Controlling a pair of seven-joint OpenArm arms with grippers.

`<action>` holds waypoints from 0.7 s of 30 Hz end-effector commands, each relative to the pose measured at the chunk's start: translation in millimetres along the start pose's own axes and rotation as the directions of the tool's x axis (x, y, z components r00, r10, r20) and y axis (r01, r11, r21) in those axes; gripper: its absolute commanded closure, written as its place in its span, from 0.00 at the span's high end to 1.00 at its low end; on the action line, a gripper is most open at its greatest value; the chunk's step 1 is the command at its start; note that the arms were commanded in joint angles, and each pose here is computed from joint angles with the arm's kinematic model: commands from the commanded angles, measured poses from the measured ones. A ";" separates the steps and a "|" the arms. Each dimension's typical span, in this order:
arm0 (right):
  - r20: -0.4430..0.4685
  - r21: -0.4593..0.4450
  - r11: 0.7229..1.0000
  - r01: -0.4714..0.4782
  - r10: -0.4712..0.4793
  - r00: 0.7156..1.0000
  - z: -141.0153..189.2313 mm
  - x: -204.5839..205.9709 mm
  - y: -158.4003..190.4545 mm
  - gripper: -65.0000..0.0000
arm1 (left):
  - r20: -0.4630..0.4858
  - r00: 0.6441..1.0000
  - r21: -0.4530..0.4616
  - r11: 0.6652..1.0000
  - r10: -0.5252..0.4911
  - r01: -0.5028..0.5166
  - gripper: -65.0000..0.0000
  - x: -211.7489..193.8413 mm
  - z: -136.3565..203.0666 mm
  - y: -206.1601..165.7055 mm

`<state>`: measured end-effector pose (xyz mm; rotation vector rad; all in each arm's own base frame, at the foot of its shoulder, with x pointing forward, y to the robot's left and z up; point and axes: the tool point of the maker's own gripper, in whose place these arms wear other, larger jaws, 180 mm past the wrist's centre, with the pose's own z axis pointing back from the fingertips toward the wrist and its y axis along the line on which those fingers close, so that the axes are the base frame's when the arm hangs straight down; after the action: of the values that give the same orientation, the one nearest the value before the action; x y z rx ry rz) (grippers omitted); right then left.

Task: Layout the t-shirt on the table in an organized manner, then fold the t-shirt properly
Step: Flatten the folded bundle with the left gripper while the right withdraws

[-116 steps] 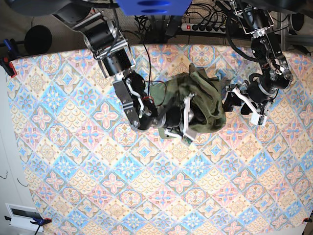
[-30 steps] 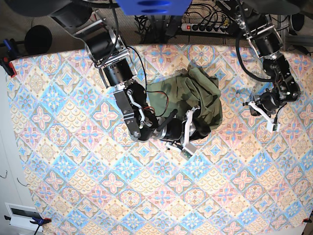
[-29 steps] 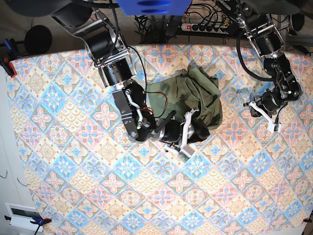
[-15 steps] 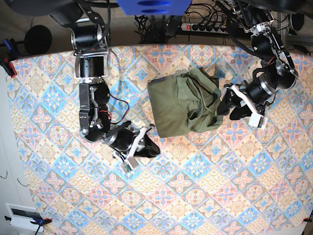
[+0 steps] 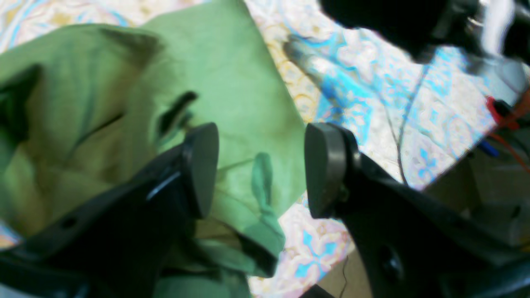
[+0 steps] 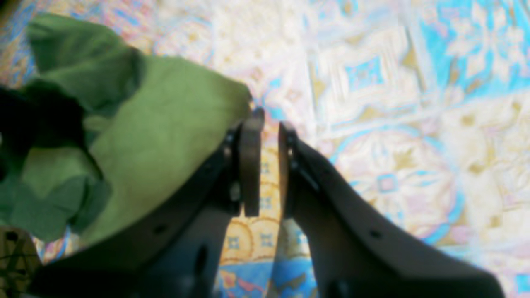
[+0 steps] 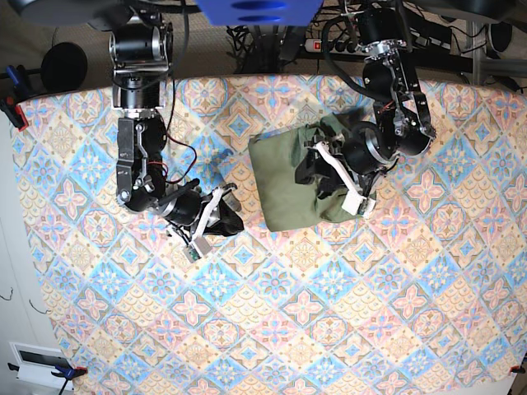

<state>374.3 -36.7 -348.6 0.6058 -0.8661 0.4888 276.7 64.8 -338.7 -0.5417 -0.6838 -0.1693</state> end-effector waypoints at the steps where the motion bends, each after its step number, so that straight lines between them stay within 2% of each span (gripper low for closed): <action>1: 0.079 0.000 1.000 -0.027 0.027 0.996 4.5 28.7 -1.6 0.11 | 0.017 1.000 0.011 1.000 0.007 -0.007 0.51 4.9 0.5 2.8; 5: 0.079 -0.001 1.000 -0.028 0.028 0.997 4.9 28.5 -2.1 0.11 | -0.029 0.999 0.088 0.996 0.037 -0.035 0.51 -7.1 0.8 21.3; 15: 0.072 0.006 0.999 -0.034 0.033 0.997 3.1 27.6 0.8 0.11 | -0.104 0.994 0.276 0.959 -0.035 0.062 0.51 -17.8 18.0 82.1; 18: 0.069 0.008 0.999 -0.034 0.033 0.997 2.8 27.1 1.3 0.11 | -0.109 0.994 0.316 0.949 0.019 0.016 0.51 -27.3 21.7 106.3; 21: 0.021 0.009 0.999 -0.033 0.033 0.999 1.9 18.1 1.3 0.11 | -0.096 0.994 0.332 0.943 0.044 -0.009 0.51 -28.9 26.2 116.4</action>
<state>371.3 -36.6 -352.4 0.5925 -0.8321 0.5098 266.0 177.2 -401.6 -0.2184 -0.5372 -0.0401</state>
